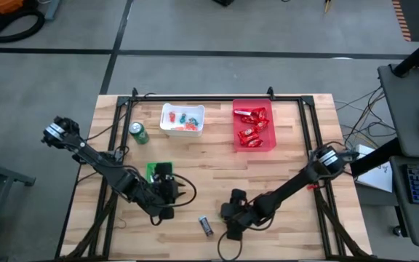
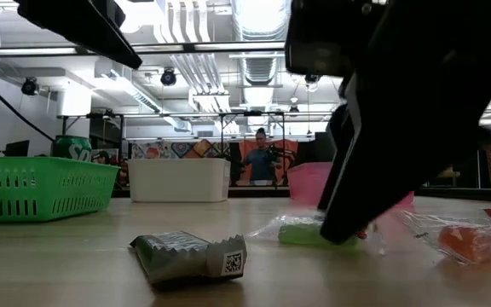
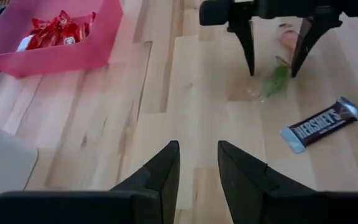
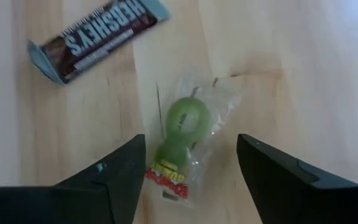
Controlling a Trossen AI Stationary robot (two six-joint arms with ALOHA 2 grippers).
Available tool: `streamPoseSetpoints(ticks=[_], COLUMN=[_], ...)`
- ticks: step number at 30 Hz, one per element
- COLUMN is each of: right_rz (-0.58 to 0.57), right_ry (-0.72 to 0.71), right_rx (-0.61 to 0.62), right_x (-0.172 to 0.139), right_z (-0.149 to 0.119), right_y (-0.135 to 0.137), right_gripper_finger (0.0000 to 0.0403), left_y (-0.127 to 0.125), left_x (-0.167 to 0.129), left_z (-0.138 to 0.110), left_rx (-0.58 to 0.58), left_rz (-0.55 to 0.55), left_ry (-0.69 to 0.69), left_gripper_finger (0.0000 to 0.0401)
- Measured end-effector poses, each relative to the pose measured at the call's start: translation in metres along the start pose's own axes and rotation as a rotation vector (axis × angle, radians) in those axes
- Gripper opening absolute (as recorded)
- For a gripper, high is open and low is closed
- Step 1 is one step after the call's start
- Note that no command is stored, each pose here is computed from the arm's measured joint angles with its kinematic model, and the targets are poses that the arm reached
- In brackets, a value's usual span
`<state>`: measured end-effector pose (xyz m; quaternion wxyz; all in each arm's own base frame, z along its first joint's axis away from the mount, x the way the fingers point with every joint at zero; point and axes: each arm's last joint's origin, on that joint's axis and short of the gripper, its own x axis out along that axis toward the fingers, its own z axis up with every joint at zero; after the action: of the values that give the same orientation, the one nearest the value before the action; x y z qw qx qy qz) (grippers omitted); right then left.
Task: Organize candy in baskets
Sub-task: Put the green gummy into the white bin
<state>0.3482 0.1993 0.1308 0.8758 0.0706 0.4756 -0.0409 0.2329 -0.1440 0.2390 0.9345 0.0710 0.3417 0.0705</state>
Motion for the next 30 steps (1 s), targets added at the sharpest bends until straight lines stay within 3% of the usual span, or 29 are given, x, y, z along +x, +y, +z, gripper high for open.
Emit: streamPoseSetpoints(ticks=[5,16,23,30], right_rz=[-0.005,-0.022,-0.026,-0.146], right_ry=[-0.002,-0.01,-0.03,-0.138], right_rx=[-0.005,-0.014,-0.088,-0.182], right_x=[0.005,0.009,0.001,-0.021], right_z=[0.004,0.012,0.025,0.06], right_y=[-0.001,-0.012,-0.021,-0.06], right_gripper_finger=[0.019,0.002,0.0013,0.0012], left_y=[-0.005,-0.009,-0.009,-0.004], left_x=[0.009,0.016,0.012,0.001], left_z=[-0.004,-0.008,-0.015,-0.028], left_rx=[0.019,0.018,0.032,0.012], left_rz=[0.031,0.042,0.053,0.119], left_ry=[0.016,0.041,0.086,0.215], left_gripper_finger=[0.0094,0.0094,0.0094,0.0094])
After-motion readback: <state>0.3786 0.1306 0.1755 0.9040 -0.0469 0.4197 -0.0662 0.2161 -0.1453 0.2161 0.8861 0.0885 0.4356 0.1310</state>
